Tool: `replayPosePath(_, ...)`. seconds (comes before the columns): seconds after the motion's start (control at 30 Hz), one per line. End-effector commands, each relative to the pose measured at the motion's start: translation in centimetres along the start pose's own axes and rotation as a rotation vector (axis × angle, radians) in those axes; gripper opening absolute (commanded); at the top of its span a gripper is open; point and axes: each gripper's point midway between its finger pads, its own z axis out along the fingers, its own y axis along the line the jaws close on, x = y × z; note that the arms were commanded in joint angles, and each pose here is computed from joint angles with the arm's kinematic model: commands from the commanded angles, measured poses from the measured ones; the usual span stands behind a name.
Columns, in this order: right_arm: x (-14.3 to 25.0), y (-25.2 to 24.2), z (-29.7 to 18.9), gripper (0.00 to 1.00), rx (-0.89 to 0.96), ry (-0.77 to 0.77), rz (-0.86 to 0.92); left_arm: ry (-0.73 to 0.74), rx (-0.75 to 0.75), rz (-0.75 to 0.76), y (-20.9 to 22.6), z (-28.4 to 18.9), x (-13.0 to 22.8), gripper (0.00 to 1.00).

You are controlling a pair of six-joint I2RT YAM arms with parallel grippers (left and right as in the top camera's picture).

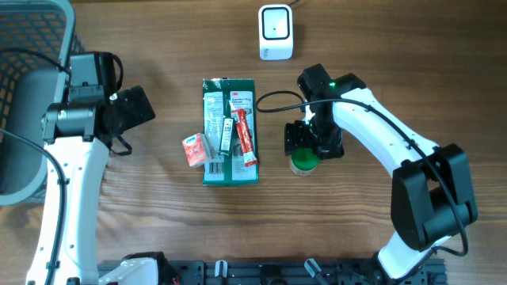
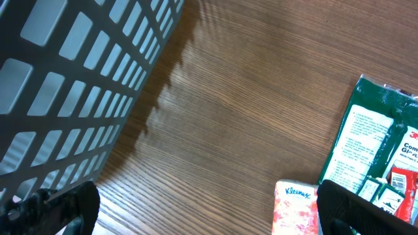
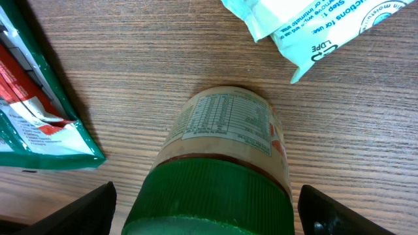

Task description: Scan the item barcode

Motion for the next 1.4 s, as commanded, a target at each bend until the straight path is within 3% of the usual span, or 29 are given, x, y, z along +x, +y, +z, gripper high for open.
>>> replayPosePath(0.0, 0.0, 0.8, 0.1, 0.89, -0.011, 0.009, 0.007, -0.033, -0.007, -0.02, 0.4, -0.7, -0.8, 1.0)
replayPosePath(0.3, -0.2, 0.8, 0.5, 0.9, 0.067, -0.038, 0.018, -0.033, -0.007, -0.019, 0.4, -0.7, -0.8, 1.0)
replayPosePath(1.17, -0.5, 1.0, 1.4, 0.92, 0.055, -0.06, 0.077, -0.033, -0.007, -0.019, 0.4, -0.7, -0.8, 1.0)
replayPosePath(1.37, 0.3, -0.4, 2.9, 0.92, 0.148, -0.083, 0.155, -0.033, -0.007, -0.019, 0.4, -0.7, -0.8, 1.0)
